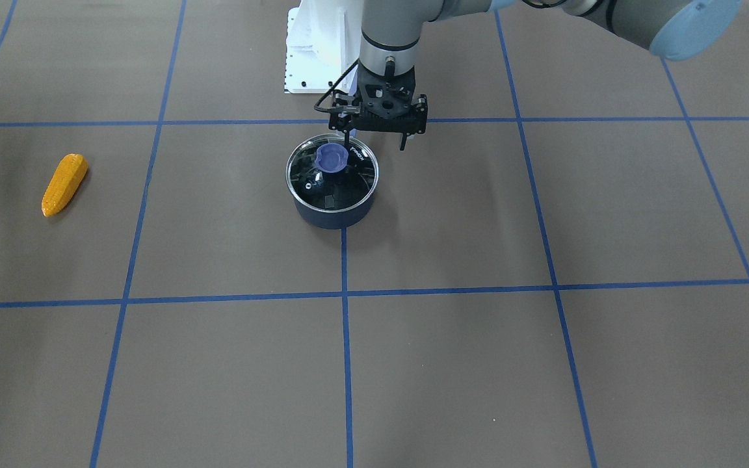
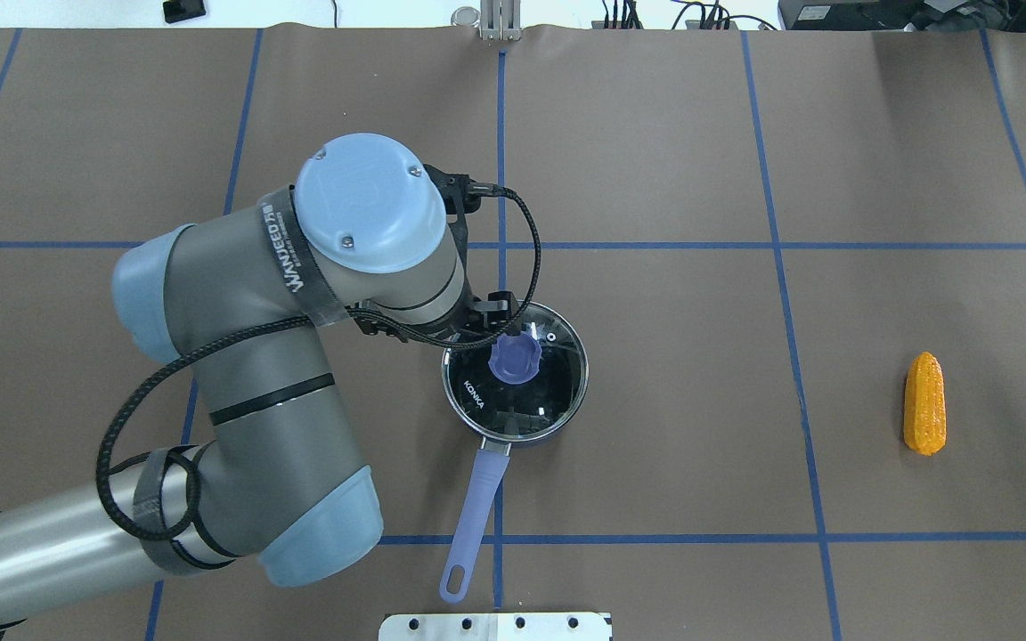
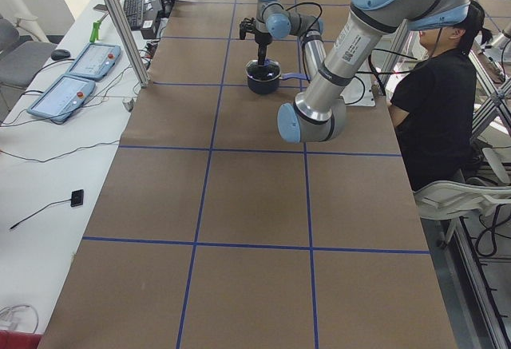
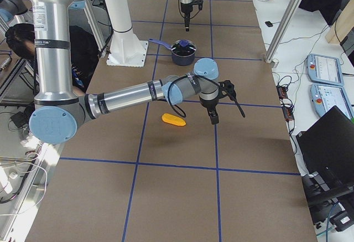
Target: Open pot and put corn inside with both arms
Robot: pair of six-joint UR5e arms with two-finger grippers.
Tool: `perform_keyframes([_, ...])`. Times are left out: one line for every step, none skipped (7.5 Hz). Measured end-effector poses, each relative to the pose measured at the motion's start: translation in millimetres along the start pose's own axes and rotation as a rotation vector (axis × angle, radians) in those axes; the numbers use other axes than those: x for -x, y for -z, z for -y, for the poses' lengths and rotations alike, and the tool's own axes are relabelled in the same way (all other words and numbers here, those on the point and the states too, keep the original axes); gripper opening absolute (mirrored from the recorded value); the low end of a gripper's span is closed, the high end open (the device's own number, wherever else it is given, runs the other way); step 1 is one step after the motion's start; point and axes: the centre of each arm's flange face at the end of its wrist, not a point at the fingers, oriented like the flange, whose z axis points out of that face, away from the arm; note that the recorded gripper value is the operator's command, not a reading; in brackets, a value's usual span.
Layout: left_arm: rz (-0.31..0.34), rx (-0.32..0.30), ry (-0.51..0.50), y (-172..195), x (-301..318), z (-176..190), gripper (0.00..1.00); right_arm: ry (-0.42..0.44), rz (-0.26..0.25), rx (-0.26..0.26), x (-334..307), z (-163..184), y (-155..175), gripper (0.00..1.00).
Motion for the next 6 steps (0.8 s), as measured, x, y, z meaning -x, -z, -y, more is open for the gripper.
perform_keyframes([0.011,0.005,-0.043,-6.6,-19.2,3.1,1.0,0.0,0.0,0.001,-0.2,-0.1,-0.2,1.0])
perform_keyframes([0.02,0.013,-0.099,-12.7,-33.8,5.3,1.0,-0.001,0.0,0.001,-0.4,-0.2,-0.4,1.0])
perform_keyframes([0.023,0.021,-0.129,-17.6,-41.4,4.0,1.0,-0.001,-0.001,0.001,-0.6,-0.2,-0.5,1.0])
perform_keyframes([0.022,0.027,-0.142,-22.8,-45.4,1.3,0.99,-0.001,-0.001,0.002,-0.5,-0.3,-0.7,1.0])
perform_keyframes([0.014,0.029,-0.14,-32.0,-48.5,0.2,0.99,-0.002,0.0,0.003,0.1,-0.3,-1.3,1.0])
perform_keyframes([0.002,0.028,-0.129,-44.6,-52.0,1.0,0.99,-0.001,0.0,0.004,0.5,-0.4,-1.8,1.0])
